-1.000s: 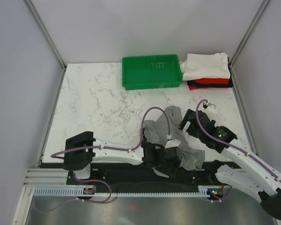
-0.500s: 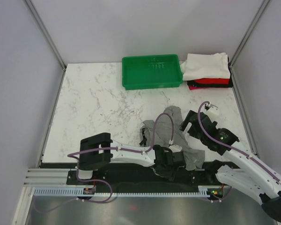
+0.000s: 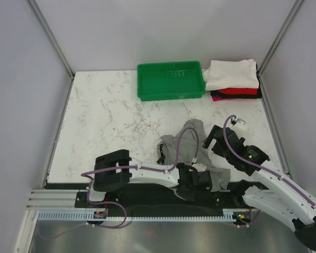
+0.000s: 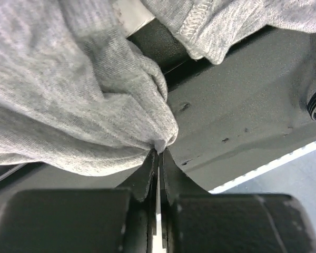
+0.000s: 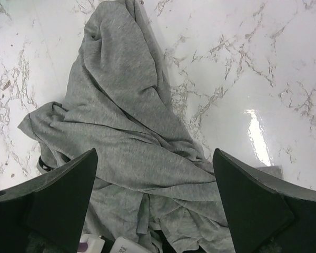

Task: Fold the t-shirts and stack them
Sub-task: Flatten the tshirt out

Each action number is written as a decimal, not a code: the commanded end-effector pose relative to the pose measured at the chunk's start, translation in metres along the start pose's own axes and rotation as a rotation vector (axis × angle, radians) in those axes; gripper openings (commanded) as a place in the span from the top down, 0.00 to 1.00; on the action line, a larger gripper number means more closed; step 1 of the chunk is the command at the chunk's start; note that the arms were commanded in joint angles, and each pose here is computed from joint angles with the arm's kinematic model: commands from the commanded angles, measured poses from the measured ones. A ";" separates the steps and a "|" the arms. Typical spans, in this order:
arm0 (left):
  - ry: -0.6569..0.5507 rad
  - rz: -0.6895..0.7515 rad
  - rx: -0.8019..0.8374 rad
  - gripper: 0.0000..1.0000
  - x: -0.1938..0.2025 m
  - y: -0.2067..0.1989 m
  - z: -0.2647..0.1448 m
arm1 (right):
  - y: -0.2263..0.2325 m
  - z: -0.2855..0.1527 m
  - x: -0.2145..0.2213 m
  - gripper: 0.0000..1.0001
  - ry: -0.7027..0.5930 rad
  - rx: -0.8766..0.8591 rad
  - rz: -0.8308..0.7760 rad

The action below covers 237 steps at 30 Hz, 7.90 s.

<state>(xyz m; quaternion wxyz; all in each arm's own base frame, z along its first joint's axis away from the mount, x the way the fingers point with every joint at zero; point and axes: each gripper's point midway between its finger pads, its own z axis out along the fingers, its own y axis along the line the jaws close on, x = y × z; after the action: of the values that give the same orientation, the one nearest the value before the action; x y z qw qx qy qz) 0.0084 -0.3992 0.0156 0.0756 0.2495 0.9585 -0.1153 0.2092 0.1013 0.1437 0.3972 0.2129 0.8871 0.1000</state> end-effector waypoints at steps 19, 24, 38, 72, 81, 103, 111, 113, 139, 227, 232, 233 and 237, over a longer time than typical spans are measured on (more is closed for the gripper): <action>-0.752 -0.586 -0.515 0.98 -0.069 0.358 -0.288 | 0.013 0.025 0.092 0.03 0.323 -0.082 -0.034; -0.775 -0.624 -0.544 0.98 -0.055 0.370 -0.286 | 0.016 0.032 0.109 0.16 0.360 -0.076 -0.083; -0.787 -0.630 -0.572 0.98 -0.056 0.384 -0.293 | -0.005 0.046 0.130 0.77 0.370 0.006 -0.132; -0.735 -0.375 -0.579 0.98 -0.084 0.382 -0.316 | 0.035 0.023 0.011 0.58 0.169 0.142 -0.411; -0.662 -0.480 -0.447 0.98 -0.058 0.368 -0.261 | -0.013 0.060 -0.026 0.33 0.185 0.152 -0.122; -0.791 -0.464 -0.344 0.98 -0.070 0.355 -0.267 | -0.082 0.116 0.022 0.47 0.329 0.242 0.002; -0.787 -0.454 -0.350 0.98 -0.072 0.356 -0.263 | -0.090 0.129 0.045 0.69 0.396 0.261 0.000; -0.790 -0.454 -0.360 0.98 -0.071 0.358 -0.265 | -0.090 0.129 0.043 0.81 0.390 0.261 0.003; -1.506 -0.244 -0.509 0.98 -0.127 0.324 -0.605 | 0.083 -0.108 -0.291 1.00 -0.349 -0.162 -0.015; -1.158 -0.399 -0.251 0.98 -0.050 0.344 -0.293 | -0.046 0.058 0.036 0.97 0.293 0.174 -0.138; -1.177 -0.391 -0.259 0.98 -0.050 0.344 -0.302 | -0.025 0.034 0.007 0.97 0.229 0.102 -0.105; -1.177 -0.391 -0.263 0.98 -0.050 0.344 -0.303 | -0.021 0.028 0.000 1.00 0.219 0.092 -0.103; -1.244 -0.384 -0.266 0.98 -0.053 0.340 -0.338 | -0.005 0.006 -0.026 1.00 0.161 0.037 -0.079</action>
<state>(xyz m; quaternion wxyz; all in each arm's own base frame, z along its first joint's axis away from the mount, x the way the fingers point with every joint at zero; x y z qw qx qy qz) 0.1913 -0.0540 0.2387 0.5722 -0.0310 0.8107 -0.1199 0.2272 0.0853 0.1249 0.3027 0.1694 0.9350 0.0743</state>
